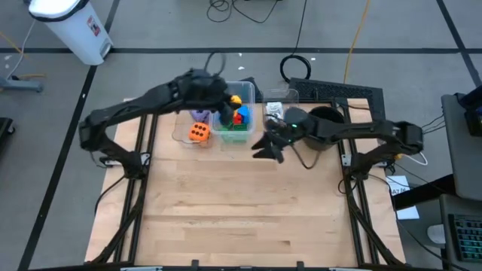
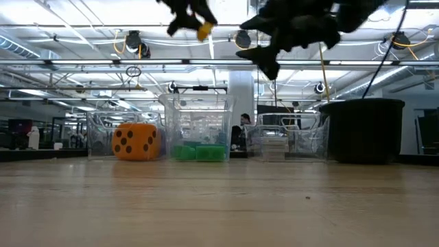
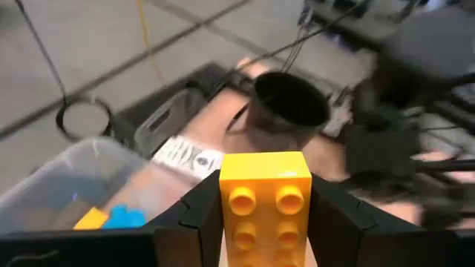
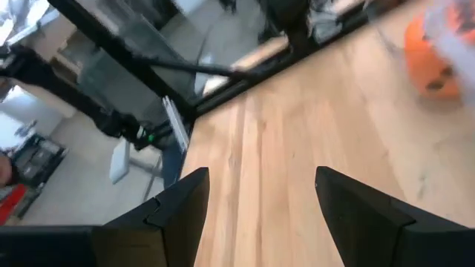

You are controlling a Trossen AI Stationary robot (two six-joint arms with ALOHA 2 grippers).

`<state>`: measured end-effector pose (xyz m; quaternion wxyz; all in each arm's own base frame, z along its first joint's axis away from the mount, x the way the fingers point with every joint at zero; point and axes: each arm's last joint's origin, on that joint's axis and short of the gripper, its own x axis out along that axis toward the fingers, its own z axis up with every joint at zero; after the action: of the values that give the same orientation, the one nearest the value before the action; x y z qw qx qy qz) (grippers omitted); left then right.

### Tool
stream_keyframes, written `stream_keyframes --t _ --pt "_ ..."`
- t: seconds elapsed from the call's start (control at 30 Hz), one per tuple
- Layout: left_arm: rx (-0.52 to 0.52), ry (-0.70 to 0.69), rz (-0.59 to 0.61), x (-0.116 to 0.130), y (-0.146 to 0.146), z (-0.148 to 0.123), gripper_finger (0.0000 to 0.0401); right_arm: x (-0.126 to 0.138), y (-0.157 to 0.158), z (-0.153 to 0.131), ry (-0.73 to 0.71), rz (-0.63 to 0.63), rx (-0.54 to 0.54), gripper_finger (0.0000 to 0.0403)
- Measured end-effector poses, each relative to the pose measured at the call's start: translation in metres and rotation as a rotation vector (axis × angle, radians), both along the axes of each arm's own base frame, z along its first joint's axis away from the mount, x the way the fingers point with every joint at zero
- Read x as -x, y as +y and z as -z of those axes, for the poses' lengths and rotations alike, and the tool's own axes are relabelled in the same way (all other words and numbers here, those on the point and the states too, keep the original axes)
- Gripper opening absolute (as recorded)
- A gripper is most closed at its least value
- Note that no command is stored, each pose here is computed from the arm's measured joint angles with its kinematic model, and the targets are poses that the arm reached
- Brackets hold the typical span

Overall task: Pick & Place Toys
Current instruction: Put the yellow eight stud game piece into the middle transparent bin

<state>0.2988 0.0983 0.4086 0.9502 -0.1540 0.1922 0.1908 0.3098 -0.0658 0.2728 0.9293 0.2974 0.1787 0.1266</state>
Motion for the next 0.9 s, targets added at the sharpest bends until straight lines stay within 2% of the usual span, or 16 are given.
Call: stream_keyframes --t 0.27,0.43,0.63,0.9 --pt "0.124 0.255 -0.032 -0.034 0.059 0.064 0.0141 0.078 0.01 0.009 -0.142 0.131 0.068 0.0242" --pt "0.202 0.396 -0.061 -0.05 0.084 0.103 0.0152 0.113 0.011 0.003 -0.232 0.229 0.125 0.0242" --pt "0.259 0.557 -0.055 -0.069 0.1 0.135 0.0141 0.134 0.007 0.001 -0.254 0.32 0.155 0.0242" --pt "0.294 0.754 -0.046 -0.084 0.106 0.17 0.0155 0.14 0.001 0.004 -0.216 0.363 0.149 0.0242"
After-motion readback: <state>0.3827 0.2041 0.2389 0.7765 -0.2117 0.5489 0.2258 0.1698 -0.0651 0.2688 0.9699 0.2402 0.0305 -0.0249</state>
